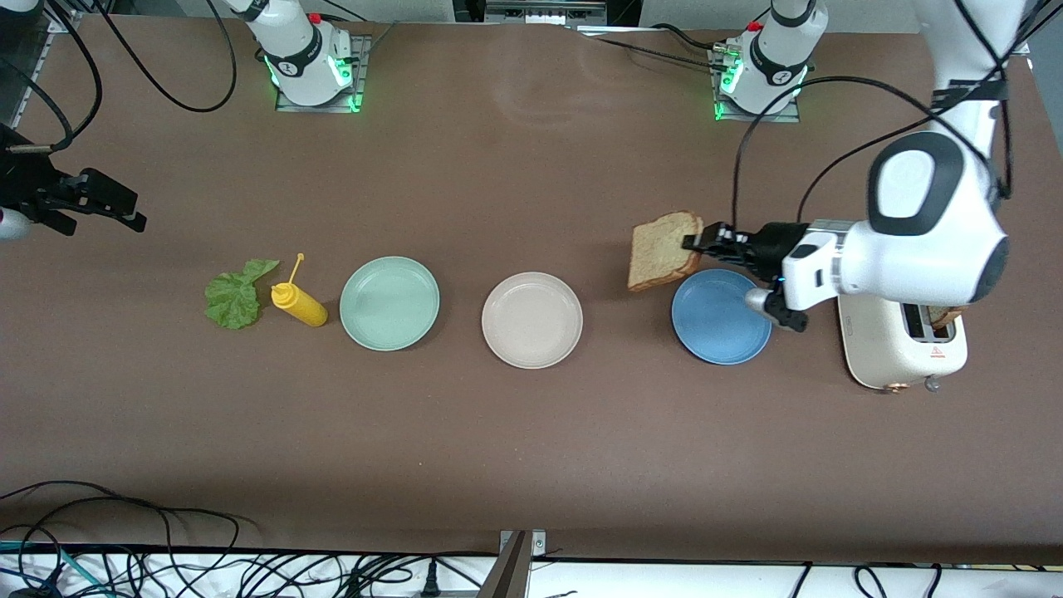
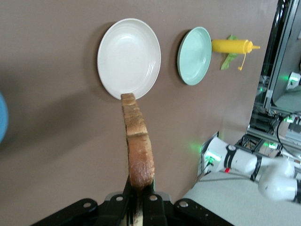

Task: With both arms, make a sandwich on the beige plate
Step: 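Lift the bread slice out of the toaster with the left gripper, then lower the bread onto the beige plate and open the left gripper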

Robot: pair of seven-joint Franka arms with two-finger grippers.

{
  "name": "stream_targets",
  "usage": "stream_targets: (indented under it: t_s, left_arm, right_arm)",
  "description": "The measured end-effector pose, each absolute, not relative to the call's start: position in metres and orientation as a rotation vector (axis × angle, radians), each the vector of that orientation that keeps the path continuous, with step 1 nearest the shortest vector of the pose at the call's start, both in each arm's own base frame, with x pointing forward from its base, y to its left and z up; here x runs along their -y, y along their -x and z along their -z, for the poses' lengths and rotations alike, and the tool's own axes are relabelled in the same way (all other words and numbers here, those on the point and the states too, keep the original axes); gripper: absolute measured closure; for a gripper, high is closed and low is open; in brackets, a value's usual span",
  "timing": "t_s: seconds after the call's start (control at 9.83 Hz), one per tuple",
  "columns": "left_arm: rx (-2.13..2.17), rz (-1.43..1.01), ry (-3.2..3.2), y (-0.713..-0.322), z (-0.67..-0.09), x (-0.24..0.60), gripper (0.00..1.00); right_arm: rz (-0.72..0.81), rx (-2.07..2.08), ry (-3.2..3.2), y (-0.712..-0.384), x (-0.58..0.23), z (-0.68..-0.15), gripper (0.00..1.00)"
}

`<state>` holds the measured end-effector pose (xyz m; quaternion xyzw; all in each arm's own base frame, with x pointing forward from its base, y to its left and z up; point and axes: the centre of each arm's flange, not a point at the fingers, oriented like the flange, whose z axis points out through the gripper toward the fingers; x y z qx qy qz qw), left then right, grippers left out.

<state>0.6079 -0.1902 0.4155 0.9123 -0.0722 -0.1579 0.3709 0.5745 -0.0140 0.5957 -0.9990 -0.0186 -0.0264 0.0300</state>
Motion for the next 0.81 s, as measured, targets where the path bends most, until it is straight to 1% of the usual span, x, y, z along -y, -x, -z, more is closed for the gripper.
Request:
stream_targets:
  t_s: [0.31,0.61,0.81]
  left_arm:
    - [0.046,0.345,-2.322,-0.614,-0.384,0.253,0.91]
    - [-0.037,0.286,-2.305,-0.61,-0.354,0.289,0.91]
    - [-0.056,0.296,-2.307,-0.603,-0.339,0.302,0.91]
  right_arm:
    - [0.08,0.057,3.08,-0.574,0.014,-0.596,0.0]
    - [0.08,0.056,3.08,-0.574,0.014,-0.596,0.0]
    - [0.08,0.056,3.08,-0.574,0.015,-0.596,0.0]
